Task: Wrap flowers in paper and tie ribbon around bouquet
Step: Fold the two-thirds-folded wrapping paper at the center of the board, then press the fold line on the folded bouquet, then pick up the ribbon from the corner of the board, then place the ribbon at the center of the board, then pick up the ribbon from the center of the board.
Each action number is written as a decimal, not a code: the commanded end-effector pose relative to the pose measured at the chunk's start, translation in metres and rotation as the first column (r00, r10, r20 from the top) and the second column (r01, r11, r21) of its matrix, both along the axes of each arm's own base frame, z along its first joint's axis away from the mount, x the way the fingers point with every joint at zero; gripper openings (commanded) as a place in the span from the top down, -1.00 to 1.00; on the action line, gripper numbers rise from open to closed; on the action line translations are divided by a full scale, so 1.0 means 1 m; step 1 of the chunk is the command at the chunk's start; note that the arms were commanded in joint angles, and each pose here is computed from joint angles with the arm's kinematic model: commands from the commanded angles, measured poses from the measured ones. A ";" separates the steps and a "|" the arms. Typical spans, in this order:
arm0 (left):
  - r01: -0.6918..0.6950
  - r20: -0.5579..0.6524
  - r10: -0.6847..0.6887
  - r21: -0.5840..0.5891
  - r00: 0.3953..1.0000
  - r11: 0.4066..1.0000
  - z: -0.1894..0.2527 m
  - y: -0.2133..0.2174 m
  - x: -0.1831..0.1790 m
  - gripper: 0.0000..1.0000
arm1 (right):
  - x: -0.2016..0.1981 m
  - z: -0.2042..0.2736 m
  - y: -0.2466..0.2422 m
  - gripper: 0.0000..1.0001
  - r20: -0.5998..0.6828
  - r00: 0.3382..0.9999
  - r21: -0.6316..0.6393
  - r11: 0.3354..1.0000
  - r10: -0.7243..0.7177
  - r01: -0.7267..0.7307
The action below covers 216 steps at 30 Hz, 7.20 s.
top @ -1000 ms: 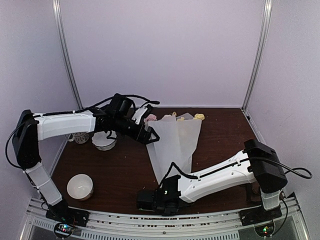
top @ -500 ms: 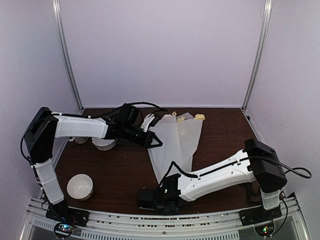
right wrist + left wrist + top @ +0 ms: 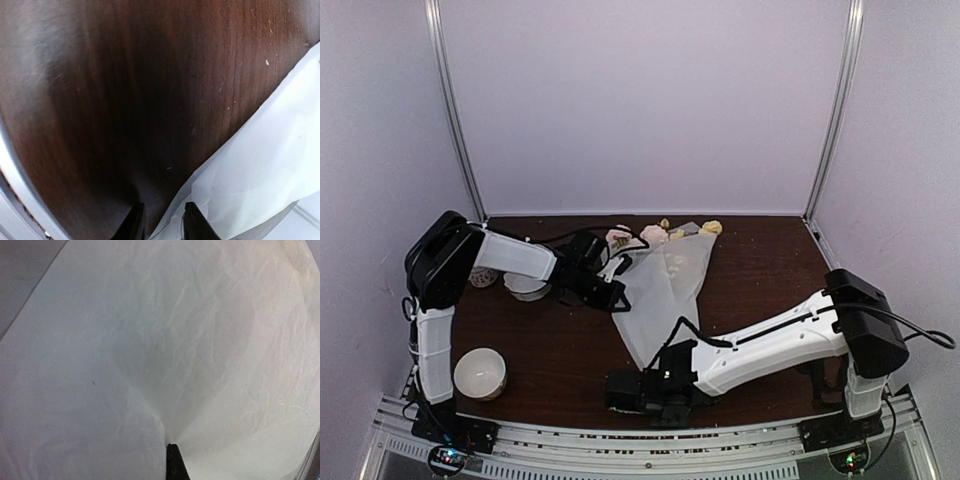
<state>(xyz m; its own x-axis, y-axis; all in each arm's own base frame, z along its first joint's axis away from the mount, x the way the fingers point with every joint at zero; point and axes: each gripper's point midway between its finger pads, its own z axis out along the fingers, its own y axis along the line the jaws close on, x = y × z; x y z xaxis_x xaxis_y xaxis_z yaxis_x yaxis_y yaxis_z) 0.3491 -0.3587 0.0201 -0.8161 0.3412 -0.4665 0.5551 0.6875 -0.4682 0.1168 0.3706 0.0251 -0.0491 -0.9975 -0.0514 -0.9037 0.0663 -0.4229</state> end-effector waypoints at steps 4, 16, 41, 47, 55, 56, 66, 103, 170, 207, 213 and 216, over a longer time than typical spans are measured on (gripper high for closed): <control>-0.016 0.021 0.016 0.023 1.000 1.000 -0.009 0.001 0.012 1.00 | -0.012 0.075 0.012 0.24 -0.105 0.990 0.318 0.940 -0.095 0.124; 0.029 0.019 -0.029 -0.003 0.999 1.000 -0.001 -0.002 0.005 1.00 | 0.094 0.133 -0.002 0.13 -0.400 0.818 0.626 0.528 -0.414 0.574; -0.055 0.072 0.047 0.108 0.996 0.993 0.014 0.009 0.027 1.00 | -0.012 0.013 -0.042 0.57 -0.548 0.801 0.442 0.730 -0.240 0.521; 0.009 0.077 -0.013 0.052 0.997 0.999 0.015 -0.003 0.017 1.00 | 0.057 0.078 -0.071 0.28 -0.656 0.683 0.585 0.356 -0.320 0.729; 0.018 0.087 -0.019 0.015 0.996 1.000 0.014 -0.008 0.016 1.00 | 0.132 0.075 -0.082 -0.20 -0.805 0.481 0.509 0.012 -0.348 0.861; 0.018 0.081 -0.019 0.014 0.997 1.000 0.012 -0.007 0.015 1.00 | 0.137 0.070 -0.081 -0.24 -0.812 0.467 0.497 0.004 -0.351 0.868; 0.022 0.065 -0.021 -0.010 0.998 1.000 0.015 -0.010 0.013 1.00 | 0.144 0.042 -0.051 0.59 -0.877 0.416 0.410 0.077 -0.242 0.909; 0.106 0.099 -0.099 -0.061 0.990 0.993 0.017 -0.011 0.009 1.00 | 0.118 -0.016 -0.302 -0.11 -0.286 -0.027 0.162 -0.076 -0.958 0.984; 0.116 0.096 -0.119 0.034 0.988 0.993 0.005 -0.001 0.012 1.00 | 0.156 0.511 -0.206 1.00 -0.228 0.903 0.972 -0.148 -0.364 0.185; 0.131 0.075 -0.134 0.044 0.988 0.990 -0.003 0.000 0.008 1.00 | 0.231 0.114 -0.318 -0.28 -0.266 0.047 0.264 -0.026 -0.963 0.964; 0.134 0.074 -0.137 0.043 0.988 0.990 -0.003 0.000 0.007 1.00 | 0.188 0.067 -0.314 0.40 -0.335 -0.001 0.131 -0.048 -0.942 0.990; 0.133 0.076 -0.136 0.042 0.988 0.990 -0.003 0.000 0.008 1.00 | 0.184 0.073 -0.279 0.31 -0.412 0.096 0.170 0.027 -0.906 0.985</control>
<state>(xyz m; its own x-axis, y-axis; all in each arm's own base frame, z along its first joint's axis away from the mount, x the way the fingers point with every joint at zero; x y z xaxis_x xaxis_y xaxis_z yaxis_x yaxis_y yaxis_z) 0.3520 -0.3608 0.0209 -0.7273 0.4542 -0.5146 0.6730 0.6192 -0.4047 0.3015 0.0560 0.0925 -0.9851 0.0831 -0.1506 0.0998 0.9892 -0.1075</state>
